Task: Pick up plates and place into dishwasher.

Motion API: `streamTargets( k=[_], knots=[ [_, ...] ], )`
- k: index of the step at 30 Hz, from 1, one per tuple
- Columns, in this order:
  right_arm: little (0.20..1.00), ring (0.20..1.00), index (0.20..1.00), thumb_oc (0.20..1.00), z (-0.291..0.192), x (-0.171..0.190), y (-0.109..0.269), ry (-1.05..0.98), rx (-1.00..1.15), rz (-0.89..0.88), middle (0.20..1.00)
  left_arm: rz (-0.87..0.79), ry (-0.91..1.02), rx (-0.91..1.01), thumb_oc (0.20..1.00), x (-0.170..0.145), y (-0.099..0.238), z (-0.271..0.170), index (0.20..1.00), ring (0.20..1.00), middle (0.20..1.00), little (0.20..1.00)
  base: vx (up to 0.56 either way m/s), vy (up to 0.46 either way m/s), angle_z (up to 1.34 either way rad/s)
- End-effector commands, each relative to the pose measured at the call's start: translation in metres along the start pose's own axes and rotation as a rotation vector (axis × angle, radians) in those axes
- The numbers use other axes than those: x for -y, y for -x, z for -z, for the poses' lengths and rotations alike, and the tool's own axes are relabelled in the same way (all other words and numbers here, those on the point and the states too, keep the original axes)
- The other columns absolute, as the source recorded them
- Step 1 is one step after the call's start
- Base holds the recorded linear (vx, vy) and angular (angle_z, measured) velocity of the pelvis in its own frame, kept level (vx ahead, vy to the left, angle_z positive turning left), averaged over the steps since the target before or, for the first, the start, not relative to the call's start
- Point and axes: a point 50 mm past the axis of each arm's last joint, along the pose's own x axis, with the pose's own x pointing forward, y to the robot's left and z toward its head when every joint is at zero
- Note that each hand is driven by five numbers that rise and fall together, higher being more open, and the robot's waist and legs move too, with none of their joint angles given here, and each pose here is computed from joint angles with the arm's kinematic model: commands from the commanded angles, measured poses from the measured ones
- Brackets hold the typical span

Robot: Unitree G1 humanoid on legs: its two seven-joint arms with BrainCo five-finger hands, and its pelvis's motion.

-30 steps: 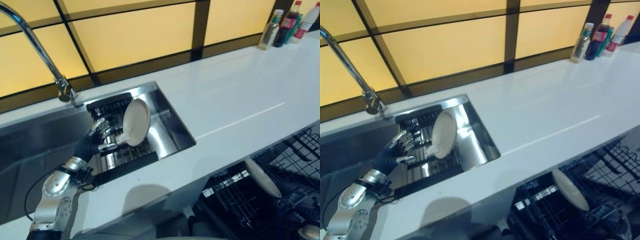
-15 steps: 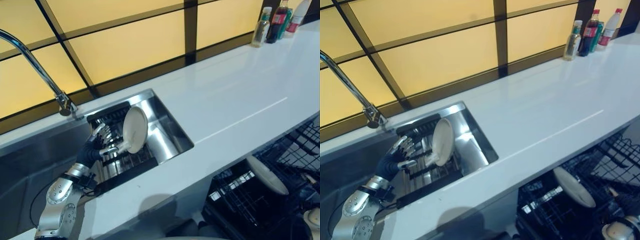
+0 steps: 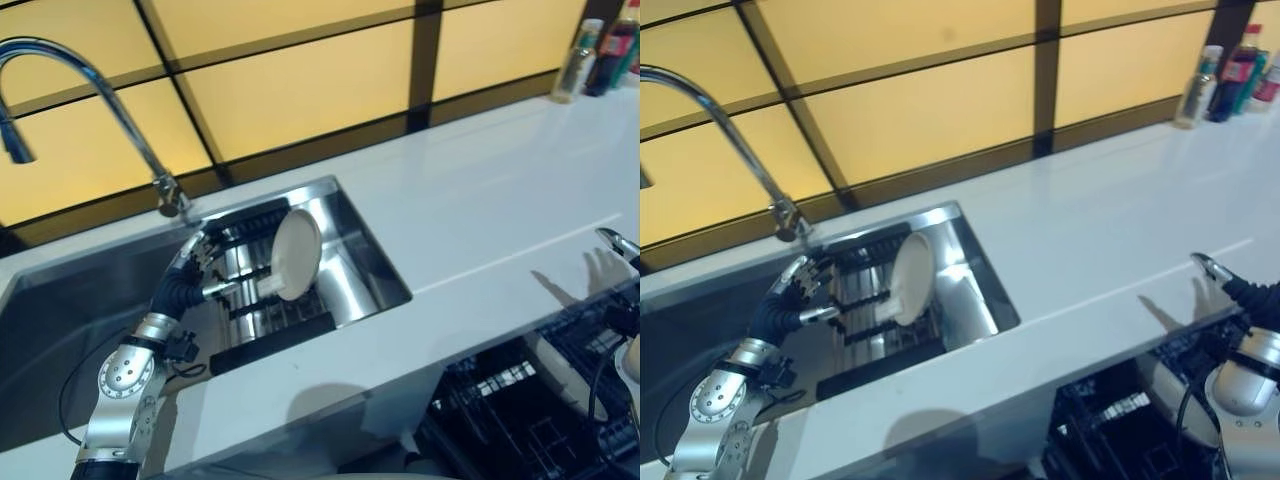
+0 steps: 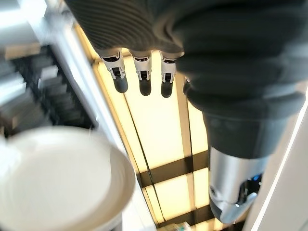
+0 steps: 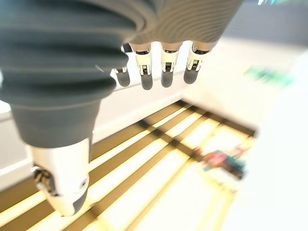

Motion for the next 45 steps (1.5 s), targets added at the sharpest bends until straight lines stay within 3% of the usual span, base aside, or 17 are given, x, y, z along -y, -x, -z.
streamTargets(
  k=[1,11,20,25,32,45],
  knots=[
    [1.0,1.0,1.0,1.0,-0.026,-0.012,-0.014,-0.076,0.153,-0.04,1.0,-0.018,-0.325,0.15,1.0,-0.027,-0.021,-0.038,1.0,1.0,1.0,1.0,0.05,-0.004,0.25],
    [1.0,1.0,1.0,1.0,-0.03,-0.029,-0.018,-0.103,0.136,-0.172,1.0,0.108,-1.063,0.345,1.0,-0.035,-0.037,-0.082,1.0,1.0,1.0,1.0,0.04,-0.014,0.25],
    [1.0,1.0,1.0,1.0,-0.029,-0.037,-0.018,-0.123,0.124,-0.248,1.0,0.171,-1.398,0.55,1.0,-0.03,-0.052,-0.11,1.0,1.0,1.0,1.0,0.02,-0.038,0.03],
    [1.0,1.0,1.0,1.0,-0.027,-0.04,-0.018,-0.123,0.113,-0.28,1.0,0.185,-1.517,0.63,1.0,-0.025,-0.06,-0.108,1.0,1.0,1.0,1.0,0.02,-0.047,-0.15],
    [1.0,1.0,1.0,1.0,-0.028,-0.038,-0.025,-0.091,0.139,-0.323,1.0,0.091,-1.529,0.655,1.0,-0.022,-0.072,-0.102,1.0,1.0,1.0,1.0,0.03,0.016,-0.3],
    [1.0,1.0,1.0,1.0,-0.034,-0.034,-0.041,-0.012,0.202,-0.388,1.0,0.085,-1.489,0.529,1.0,-0.015,-0.077,-0.062,1.0,1.0,1.0,1.0,0.07,0.047,-0.17]
  ],
)
